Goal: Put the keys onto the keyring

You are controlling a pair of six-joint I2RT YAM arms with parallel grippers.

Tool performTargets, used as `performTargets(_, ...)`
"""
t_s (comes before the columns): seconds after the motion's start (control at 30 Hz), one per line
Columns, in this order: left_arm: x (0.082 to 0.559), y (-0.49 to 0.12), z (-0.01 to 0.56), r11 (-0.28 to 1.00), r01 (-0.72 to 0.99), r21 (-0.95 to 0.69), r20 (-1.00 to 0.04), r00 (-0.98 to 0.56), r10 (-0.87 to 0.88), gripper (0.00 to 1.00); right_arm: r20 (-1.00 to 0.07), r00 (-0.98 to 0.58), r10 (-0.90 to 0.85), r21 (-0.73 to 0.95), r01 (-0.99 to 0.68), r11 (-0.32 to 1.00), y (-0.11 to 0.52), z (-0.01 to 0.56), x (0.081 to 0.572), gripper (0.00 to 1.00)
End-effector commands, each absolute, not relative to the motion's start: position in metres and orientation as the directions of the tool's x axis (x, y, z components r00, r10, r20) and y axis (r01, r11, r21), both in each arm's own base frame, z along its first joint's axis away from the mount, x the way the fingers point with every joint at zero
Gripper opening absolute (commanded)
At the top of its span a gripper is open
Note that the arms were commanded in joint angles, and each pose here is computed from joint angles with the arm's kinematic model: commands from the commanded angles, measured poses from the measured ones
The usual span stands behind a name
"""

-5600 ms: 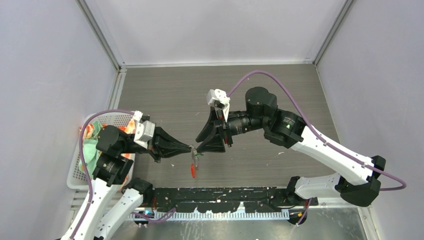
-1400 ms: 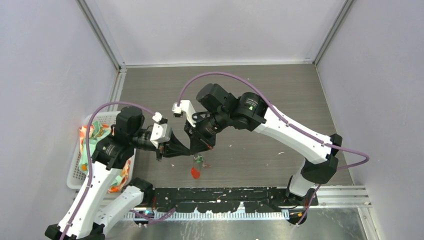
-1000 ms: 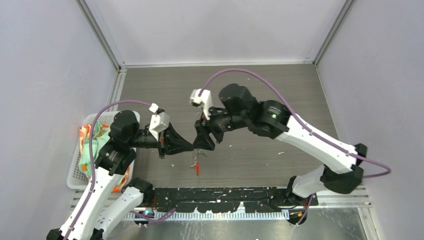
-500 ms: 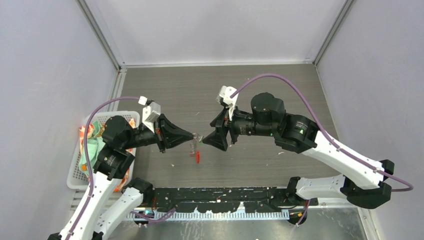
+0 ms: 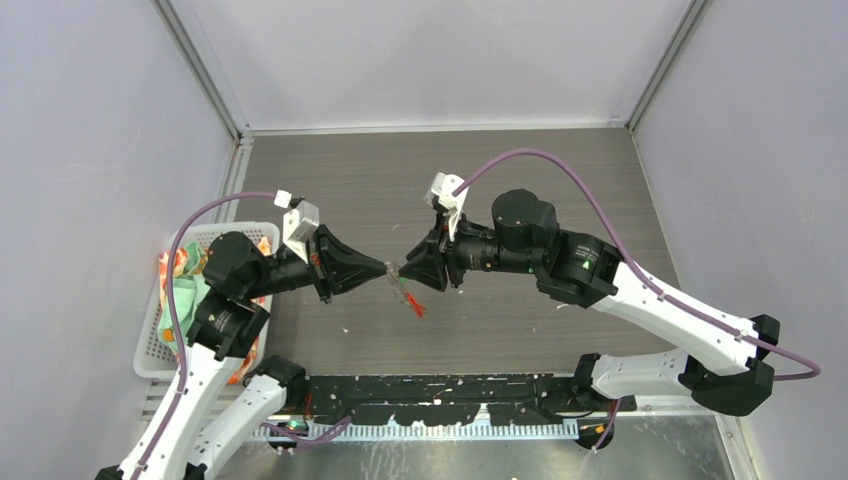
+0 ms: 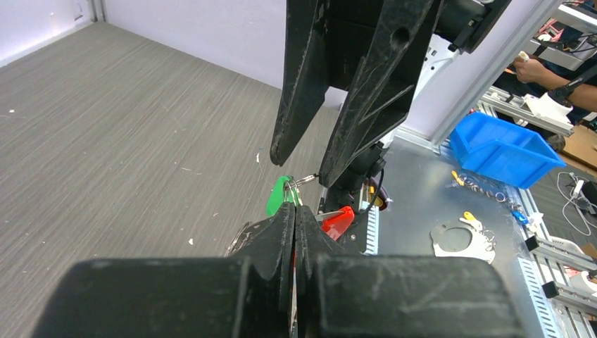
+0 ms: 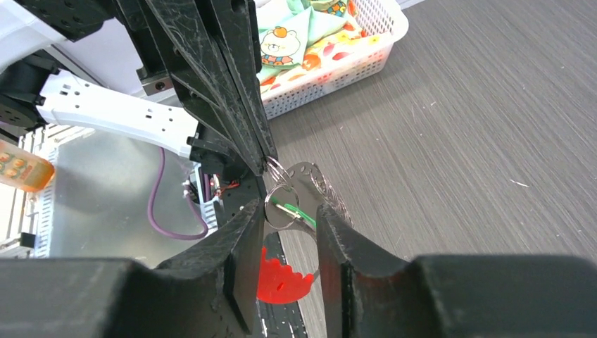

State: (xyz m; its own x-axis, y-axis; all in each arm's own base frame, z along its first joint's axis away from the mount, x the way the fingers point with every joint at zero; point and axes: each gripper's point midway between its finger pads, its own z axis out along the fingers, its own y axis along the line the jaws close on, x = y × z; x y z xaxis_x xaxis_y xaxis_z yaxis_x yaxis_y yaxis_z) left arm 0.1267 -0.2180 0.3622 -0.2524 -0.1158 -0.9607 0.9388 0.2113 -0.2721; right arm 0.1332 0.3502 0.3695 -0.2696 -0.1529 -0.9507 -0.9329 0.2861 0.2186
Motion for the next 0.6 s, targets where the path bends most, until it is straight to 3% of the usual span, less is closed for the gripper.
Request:
performTargets(0.0, 0.122, -0.216, 0.390, 0.201, 0.959, -0.201, -0.971, -0.169, -0.167, 0.00, -0.966, -0.245, -0.081, 0.215, -0.939, 0.268, 0.352, 0.390, 0.131, 0.36)
performTargets(0.1, 0.123, -0.217, 0.390, 0.204, 0.958, -0.201, -0.971, -0.168, -0.168, 0.00, -0.965, -0.246, -0.086, 0.217, -0.941, 0.259, 0.352, 0.388, 0.130, 0.22)
performTargets(0.23, 0.124, -0.217, 0.390, 0.207, 0.957, -0.203, -0.971, -0.169, -0.170, 0.00, -0.964, -0.249, -0.090, 0.220, -0.943, 0.250, 0.352, 0.388, 0.128, 0.11)
performTargets(0.57, 0.124, -0.217, 0.393, 0.202, 0.961, -0.190, -0.973, -0.156, -0.173, 0.00, -0.950, -0.283, -0.135, 0.251, -0.944, 0.213, 0.354, 0.378, 0.119, 0.05)
